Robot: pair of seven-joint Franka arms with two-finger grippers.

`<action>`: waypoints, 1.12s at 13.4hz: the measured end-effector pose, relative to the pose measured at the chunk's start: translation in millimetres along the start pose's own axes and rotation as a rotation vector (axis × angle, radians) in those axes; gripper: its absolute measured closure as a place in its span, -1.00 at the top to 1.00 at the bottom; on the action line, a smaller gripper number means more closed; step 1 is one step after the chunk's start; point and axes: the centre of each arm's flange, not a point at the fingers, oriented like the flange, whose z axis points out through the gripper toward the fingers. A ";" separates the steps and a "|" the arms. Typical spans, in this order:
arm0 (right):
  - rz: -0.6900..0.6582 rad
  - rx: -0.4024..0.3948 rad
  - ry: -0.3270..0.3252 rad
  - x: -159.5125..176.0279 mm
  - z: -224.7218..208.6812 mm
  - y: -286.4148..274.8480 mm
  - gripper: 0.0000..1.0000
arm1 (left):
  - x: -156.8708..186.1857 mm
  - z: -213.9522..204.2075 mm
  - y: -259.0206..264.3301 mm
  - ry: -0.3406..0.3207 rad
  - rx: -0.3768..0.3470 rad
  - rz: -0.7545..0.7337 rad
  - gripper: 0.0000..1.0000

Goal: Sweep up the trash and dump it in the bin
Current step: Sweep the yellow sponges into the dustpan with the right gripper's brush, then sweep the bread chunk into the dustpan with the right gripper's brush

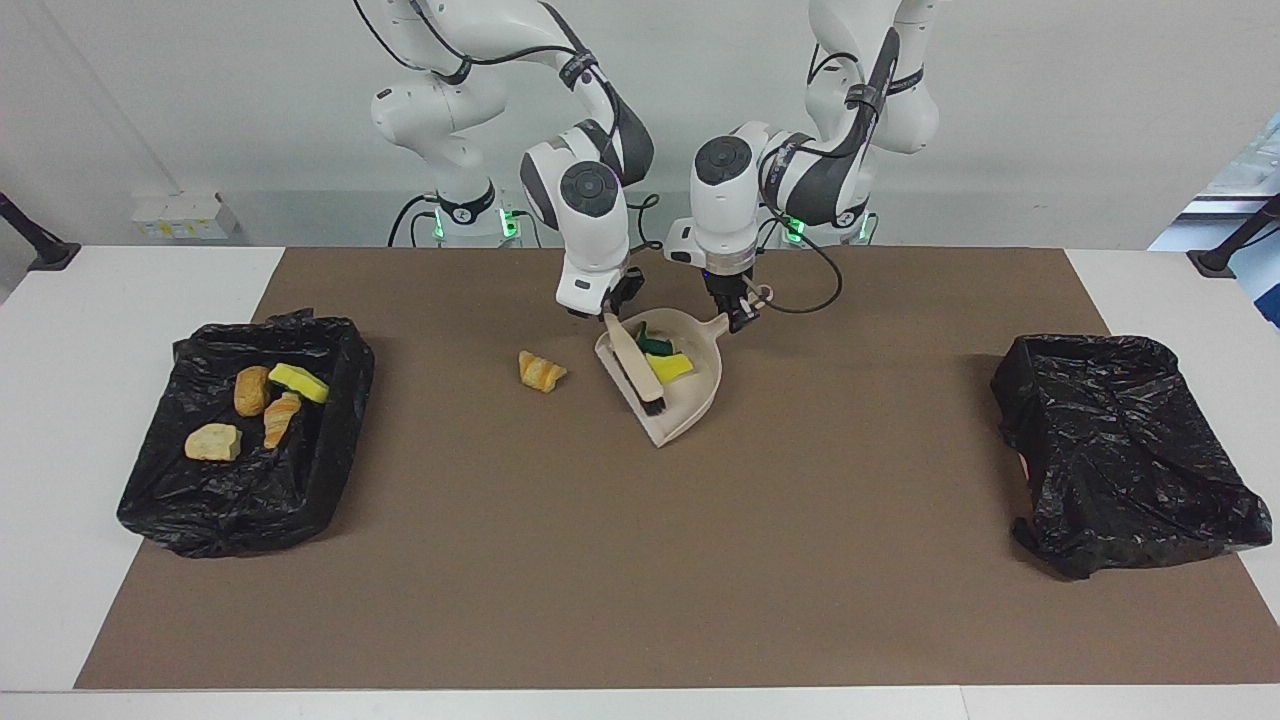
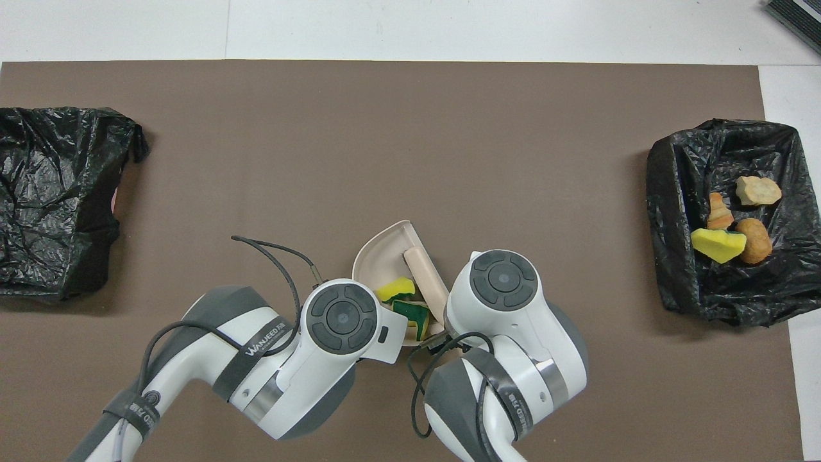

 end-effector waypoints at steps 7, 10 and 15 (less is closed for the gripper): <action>0.431 -0.043 -0.012 -25.1 -52.7 81.6 -0.49 | 2.4 1.3 3.6 0.007 0.004 0.069 -0.35; 0.524 -0.104 -0.048 -40.8 -31.6 123.6 -0.49 | 5.8 0.7 10.0 0.008 0.006 0.085 -0.35; 0.421 -0.116 -0.040 -70.3 6.3 182.6 -0.49 | 16.7 -0.5 34.2 0.002 0.022 0.143 -0.35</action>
